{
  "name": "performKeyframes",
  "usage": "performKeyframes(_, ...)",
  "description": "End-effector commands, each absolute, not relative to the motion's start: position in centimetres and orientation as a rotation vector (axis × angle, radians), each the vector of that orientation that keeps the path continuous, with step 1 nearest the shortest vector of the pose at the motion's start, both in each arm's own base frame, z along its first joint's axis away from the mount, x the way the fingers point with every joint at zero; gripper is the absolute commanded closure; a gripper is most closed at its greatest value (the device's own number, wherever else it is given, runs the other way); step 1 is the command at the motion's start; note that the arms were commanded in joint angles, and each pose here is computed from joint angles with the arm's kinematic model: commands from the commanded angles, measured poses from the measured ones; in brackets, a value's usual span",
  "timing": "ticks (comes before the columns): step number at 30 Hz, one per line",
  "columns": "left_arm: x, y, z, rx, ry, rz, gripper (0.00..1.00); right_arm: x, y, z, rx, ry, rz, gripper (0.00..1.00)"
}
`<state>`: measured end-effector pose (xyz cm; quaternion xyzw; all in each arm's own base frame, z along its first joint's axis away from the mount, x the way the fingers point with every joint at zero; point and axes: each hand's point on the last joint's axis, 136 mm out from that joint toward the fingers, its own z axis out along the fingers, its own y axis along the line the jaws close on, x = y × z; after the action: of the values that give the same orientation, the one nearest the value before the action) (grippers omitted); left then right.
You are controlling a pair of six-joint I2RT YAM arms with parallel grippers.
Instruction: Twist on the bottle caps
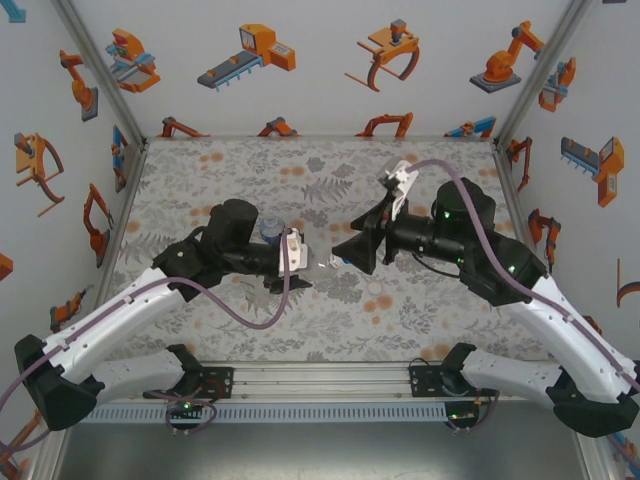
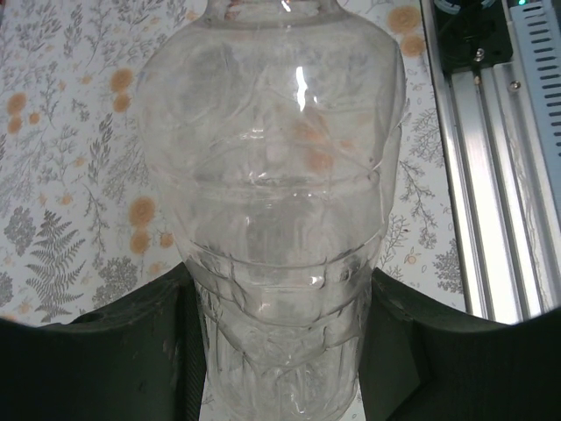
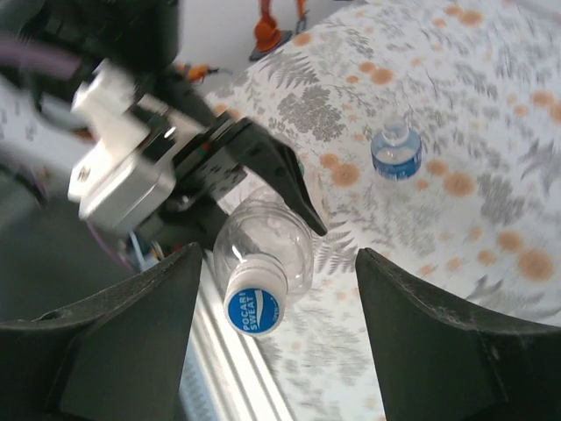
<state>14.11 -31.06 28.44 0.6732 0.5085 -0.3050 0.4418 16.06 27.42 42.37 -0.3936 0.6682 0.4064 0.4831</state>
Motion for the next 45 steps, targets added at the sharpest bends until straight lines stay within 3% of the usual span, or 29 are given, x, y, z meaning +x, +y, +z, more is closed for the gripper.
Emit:
performKeyframes(1, 12.8, -31.0, 30.3, 1.693, 1.180, -0.801, 1.00, 10.9, 27.8, 43.5, -1.412, 1.199, 0.921, 0.35)
performKeyframes(9, 11.6, -31.0, 30.5, 1.715, 1.157, -0.864, 1.00, 9.6, 27.2, 40.4, -1.673, 1.092, 0.789, 0.36)
performKeyframes(21, 11.4, -31.0, 30.4, 1.718, 1.168, -0.867, 1.00, 9.6, 28.1, 40.0, -1.669, 1.042, 0.835, 0.58)
performKeyframes(26, 11.6, -31.2, 30.4, 1.721, 1.169, -0.861, 1.00, 9.7, 28.4, 39.8, -1.671, 1.047, 0.843, 0.59)
performKeyframes(31, 12.2, -31.3, 30.3, 1.707, 1.186, -0.837, 1.00, 10.2, 28.7, 39.3, -1.636, 1.142, 0.892, 0.74)
performKeyframes(34, 13.1, -31.5, 30.3, 1.675, 1.205, -0.800, 1.00, 12.2, 29.1, 38.7, -1.453, 1.376, 0.947, 0.83)
performKeyframes(37, 14.2, -31.9, 30.4, 1.630, 1.205, -0.757, 1.00, 15.0, 28.9, 37.7, -1.175, 1.636, 0.986, 1.00)
performKeyframes(45, 16.8, -32.8, 29.6, 1.592, 1.236, -0.654, 1.00, 21.0, 27.0, 33.6, -0.133, 2.217, 1.136, 1.00)
